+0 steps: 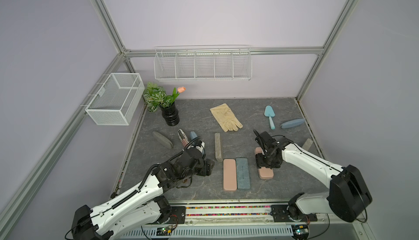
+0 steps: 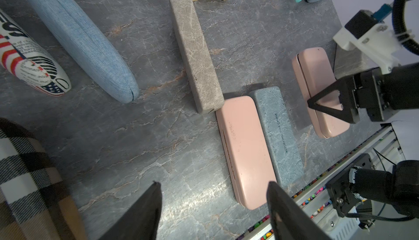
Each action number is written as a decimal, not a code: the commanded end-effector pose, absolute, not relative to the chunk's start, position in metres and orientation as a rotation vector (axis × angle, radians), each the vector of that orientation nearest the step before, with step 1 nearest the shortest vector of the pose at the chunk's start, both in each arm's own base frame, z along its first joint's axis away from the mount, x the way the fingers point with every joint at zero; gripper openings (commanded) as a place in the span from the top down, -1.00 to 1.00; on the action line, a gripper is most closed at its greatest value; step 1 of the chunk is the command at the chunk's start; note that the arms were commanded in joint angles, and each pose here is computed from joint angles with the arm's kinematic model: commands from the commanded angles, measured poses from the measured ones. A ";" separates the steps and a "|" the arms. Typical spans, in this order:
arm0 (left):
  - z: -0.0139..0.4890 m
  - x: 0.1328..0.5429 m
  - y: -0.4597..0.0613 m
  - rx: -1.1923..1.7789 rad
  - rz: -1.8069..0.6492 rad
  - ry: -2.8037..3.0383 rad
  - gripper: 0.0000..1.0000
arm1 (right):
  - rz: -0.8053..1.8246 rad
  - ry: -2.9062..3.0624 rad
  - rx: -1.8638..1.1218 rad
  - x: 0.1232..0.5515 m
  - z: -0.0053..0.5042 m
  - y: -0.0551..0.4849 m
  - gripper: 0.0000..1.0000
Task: Close the glasses case
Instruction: Place the glasses case at the center of the board, then pick up the glasses case at the center of the board, then move the glasses case to the center of the board.
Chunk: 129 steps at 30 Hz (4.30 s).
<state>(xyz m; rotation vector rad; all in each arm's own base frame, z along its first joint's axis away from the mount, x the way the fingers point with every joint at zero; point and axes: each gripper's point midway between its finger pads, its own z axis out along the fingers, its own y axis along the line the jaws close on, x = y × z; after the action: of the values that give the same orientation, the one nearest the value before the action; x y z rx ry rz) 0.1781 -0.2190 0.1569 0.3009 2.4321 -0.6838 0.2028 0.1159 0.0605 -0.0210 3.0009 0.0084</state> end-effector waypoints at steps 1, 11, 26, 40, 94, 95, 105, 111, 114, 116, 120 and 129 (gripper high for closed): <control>0.152 0.177 -0.217 0.312 -0.664 2.447 -0.48 | 0.079 2.984 0.087 0.194 0.052 0.124 -0.11; 0.150 0.176 -0.218 0.314 -0.662 2.456 -0.48 | 0.118 2.995 0.083 0.183 0.029 0.153 -0.13; 0.149 0.177 -0.218 0.318 -0.659 2.458 -0.48 | 0.093 2.996 0.121 0.173 0.027 0.159 -0.36; 0.150 0.177 -0.217 0.315 -0.655 2.453 -0.48 | 0.090 2.899 0.091 0.179 0.084 0.148 -0.61; 0.151 0.178 -0.215 0.306 -0.651 2.445 -0.48 | 0.301 2.756 -0.200 0.335 0.158 0.242 0.52; 0.151 0.178 -0.215 0.306 -0.650 2.444 -0.48 | 0.280 2.750 -0.185 0.330 0.165 0.227 0.52; 0.153 0.178 -0.215 0.306 -0.654 2.439 -0.48 | 0.021 2.843 -0.035 0.239 0.161 0.117 0.50; 0.155 0.177 -0.216 0.306 -0.668 2.432 -0.48 | -0.080 2.884 0.084 0.197 0.133 0.083 0.49; 0.153 0.177 -0.216 0.307 -0.665 2.437 -0.48 | -0.103 2.910 0.102 0.185 0.121 0.075 0.49; 0.152 0.177 -0.216 0.311 -0.664 2.441 -0.48 | -0.120 2.920 0.111 0.180 0.114 0.072 0.49; 0.151 0.177 -0.217 0.315 -0.662 2.447 -0.48 | -0.139 2.935 0.104 0.178 0.102 0.070 0.49; 0.151 0.177 -0.216 0.309 -0.655 2.449 -0.48 | -0.119 2.965 0.102 0.192 0.075 0.085 0.48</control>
<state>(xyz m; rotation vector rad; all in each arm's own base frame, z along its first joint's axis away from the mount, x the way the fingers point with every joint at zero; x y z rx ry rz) 0.1781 -0.2183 0.1548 0.3008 2.4360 -0.6773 0.1856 0.0794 0.0853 0.0734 2.9740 -0.1381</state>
